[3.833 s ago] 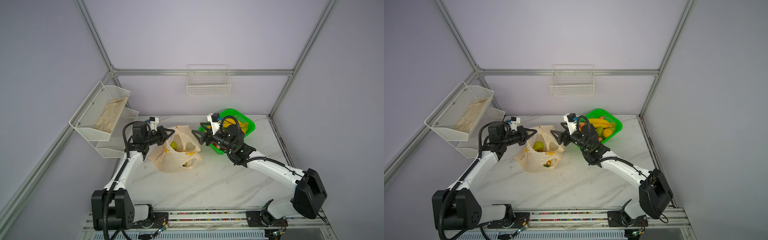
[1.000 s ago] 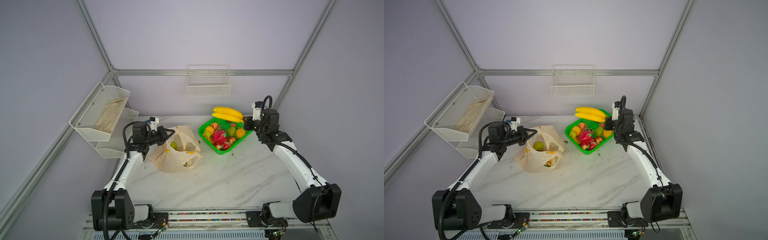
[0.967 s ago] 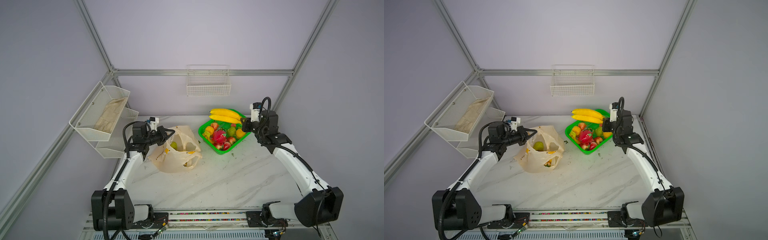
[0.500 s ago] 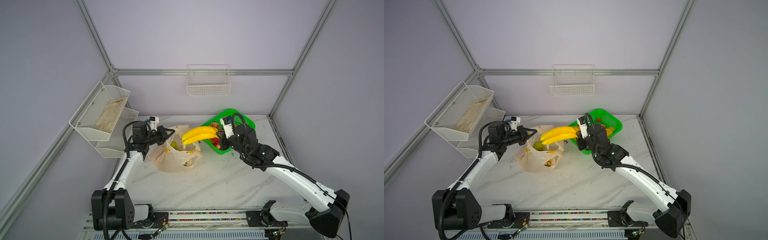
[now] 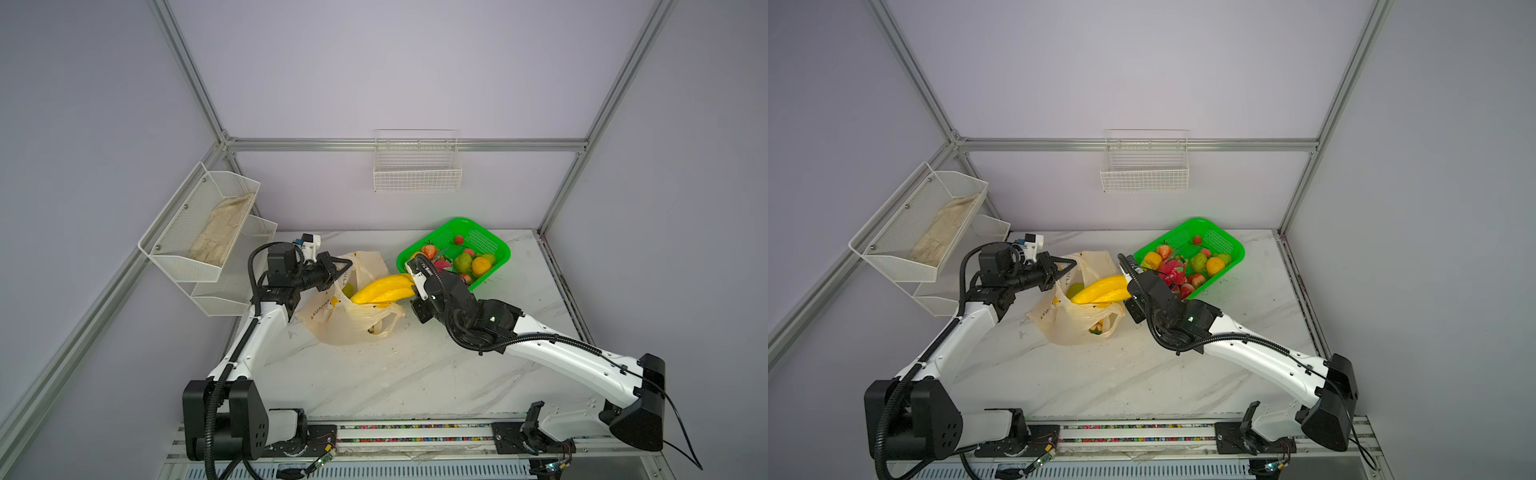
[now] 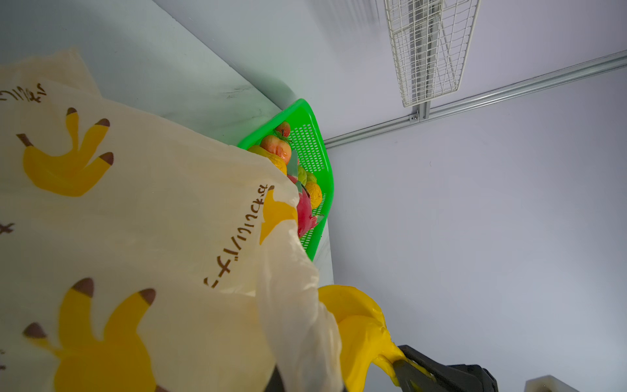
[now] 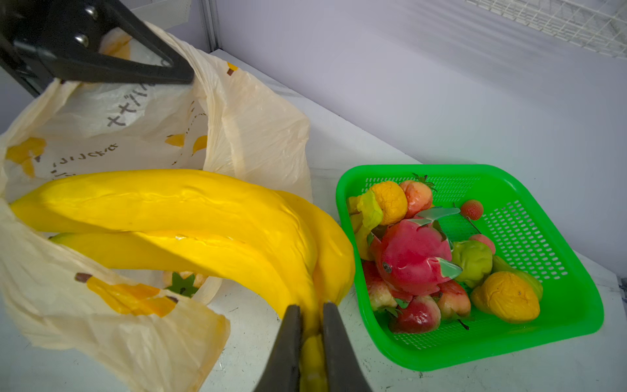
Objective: Place the fake fruits into the plastic bag and tie a complex knot
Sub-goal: 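Lift the banana bunch and carry it into the bag mouth, then lower the bananas into the bag and open the right gripper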
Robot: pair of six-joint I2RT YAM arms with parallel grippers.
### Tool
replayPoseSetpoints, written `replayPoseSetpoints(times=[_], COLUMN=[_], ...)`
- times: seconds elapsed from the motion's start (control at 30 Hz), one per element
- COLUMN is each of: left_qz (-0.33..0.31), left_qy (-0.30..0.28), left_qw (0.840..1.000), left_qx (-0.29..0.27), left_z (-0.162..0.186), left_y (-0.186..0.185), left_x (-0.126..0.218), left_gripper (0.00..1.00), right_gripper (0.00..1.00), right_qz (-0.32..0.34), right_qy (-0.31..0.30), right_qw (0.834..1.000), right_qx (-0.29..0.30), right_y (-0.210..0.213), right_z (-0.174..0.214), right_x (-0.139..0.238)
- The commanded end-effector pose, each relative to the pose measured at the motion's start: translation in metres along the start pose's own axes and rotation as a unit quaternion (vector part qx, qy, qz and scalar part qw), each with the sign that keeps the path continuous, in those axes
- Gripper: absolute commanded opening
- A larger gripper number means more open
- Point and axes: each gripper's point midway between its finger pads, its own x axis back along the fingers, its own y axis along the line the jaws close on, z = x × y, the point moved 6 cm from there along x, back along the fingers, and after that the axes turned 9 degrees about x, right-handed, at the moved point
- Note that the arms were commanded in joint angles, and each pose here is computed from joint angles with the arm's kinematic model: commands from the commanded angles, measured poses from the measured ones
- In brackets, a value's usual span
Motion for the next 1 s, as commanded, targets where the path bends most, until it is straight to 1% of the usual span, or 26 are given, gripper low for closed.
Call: replayPoseSetpoints(times=[0.0,0.13,0.2,0.3,0.4,0.53,0.67,0.77,0.9,0.97], left_qz=[0.007,0.006,0.008,0.011,0.015,0.02,0.026,0.028,0.031,0.038], left_qy=[-0.001,0.0,0.002,0.004,0.006,0.013,0.024,0.032,0.034,0.029], left_qw=[1.0,1.0,1.0,1.0,1.0,1.0,0.999,0.999,0.999,0.999], left_qx=[-0.004,-0.004,-0.005,-0.008,-0.015,-0.015,-0.009,-0.004,0.012,0.022], left_z=[0.003,0.003,0.004,0.007,0.011,0.018,0.028,0.035,0.039,0.039], left_y=[0.002,0.001,-0.001,-0.004,-0.01,-0.017,-0.024,-0.028,-0.027,-0.025], left_x=[-0.002,-0.002,-0.002,-0.002,-0.002,-0.003,-0.006,-0.009,-0.011,-0.01], left_gripper=[0.0,0.0,0.0,0.0,0.0,0.0,0.0,0.0,0.0,0.0], right_gripper=[0.0,0.0,0.0,0.0,0.0,0.0,0.0,0.0,0.0,0.0], right_qz=[0.001,-0.041,-0.046,-0.021,0.009,0.058,0.062,0.043,-0.002,-0.021], right_qy=[0.001,-0.018,-0.018,-0.003,0.011,0.03,0.031,0.034,0.016,0.003], right_qw=[1.0,0.998,0.997,0.997,0.998,0.997,0.998,0.998,0.995,0.991], right_qx=[0.03,0.051,0.062,0.077,0.068,0.035,-0.007,-0.042,-0.096,-0.132], right_y=[0.015,0.035,0.04,0.044,0.046,0.045,0.052,0.058,0.057,0.052], right_z=[-0.006,-0.012,-0.012,-0.009,-0.008,-0.004,-0.002,0.001,0.003,0.005], right_x=[0.001,-0.001,-0.009,-0.025,-0.041,-0.059,-0.074,-0.086,-0.1,-0.106])
